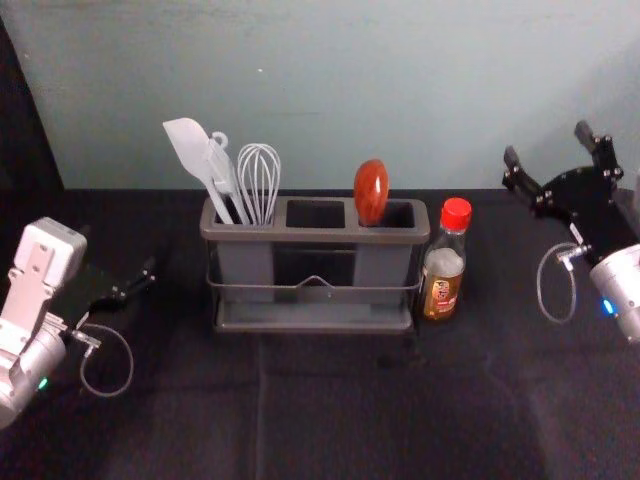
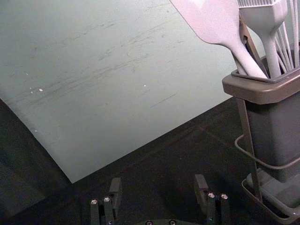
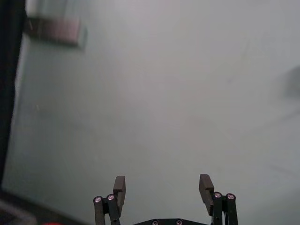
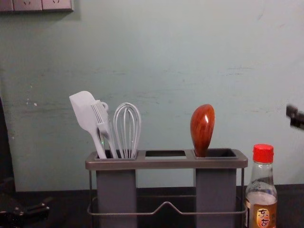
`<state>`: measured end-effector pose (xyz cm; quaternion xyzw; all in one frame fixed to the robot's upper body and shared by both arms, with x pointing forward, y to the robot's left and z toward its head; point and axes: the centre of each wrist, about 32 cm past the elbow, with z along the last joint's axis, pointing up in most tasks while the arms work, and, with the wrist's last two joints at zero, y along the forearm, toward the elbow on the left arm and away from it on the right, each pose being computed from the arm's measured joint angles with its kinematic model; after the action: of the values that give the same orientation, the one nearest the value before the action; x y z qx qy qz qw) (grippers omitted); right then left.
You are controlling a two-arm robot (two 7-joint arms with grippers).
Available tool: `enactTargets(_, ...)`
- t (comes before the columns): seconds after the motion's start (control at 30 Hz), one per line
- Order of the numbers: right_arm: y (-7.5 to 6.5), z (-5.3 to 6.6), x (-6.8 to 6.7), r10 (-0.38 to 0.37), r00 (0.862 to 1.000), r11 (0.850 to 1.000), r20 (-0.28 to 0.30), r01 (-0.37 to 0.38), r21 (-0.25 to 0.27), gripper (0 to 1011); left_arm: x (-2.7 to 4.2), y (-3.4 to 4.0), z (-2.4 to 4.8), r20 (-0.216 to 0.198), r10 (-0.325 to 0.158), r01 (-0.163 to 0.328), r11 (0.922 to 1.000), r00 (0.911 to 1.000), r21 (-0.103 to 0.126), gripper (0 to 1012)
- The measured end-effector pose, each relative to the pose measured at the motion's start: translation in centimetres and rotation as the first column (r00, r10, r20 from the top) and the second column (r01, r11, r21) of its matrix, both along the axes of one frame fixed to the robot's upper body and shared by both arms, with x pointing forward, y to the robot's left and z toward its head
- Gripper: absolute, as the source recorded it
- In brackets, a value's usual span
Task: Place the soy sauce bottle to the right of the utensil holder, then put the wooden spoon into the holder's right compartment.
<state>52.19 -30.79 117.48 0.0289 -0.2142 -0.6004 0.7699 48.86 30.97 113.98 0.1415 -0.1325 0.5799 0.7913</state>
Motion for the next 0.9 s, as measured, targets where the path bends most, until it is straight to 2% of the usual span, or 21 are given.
enactTargets(0.23, 0.1, -1.6, 0.3, -0.039, 0.993, 0.998, -0.111, 0.032, -0.062, 1003, 0.0, 0.0, 0.0, 0.0, 0.0, 0.0, 1.0, 1.0, 0.0, 1011)
enactTargets(0.4, 0.2, -2.4, 0.4, -0.046, 0.987, 0.996, -0.156, 0.034, -0.084, 1002, 0.0, 0.0, 0.0, 0.0, 0.0, 0.0, 1.0, 1.0, 0.0, 1011)
enactTargets(0.9, 0.8, -4.5, 0.3, -0.049, 0.975, 0.996, -0.218, 0.03, -0.089, 1002, 0.0, 0.0, 0.0, 0.0, 0.0, 0.0, 1.0, 1.0, 0.0, 1012)
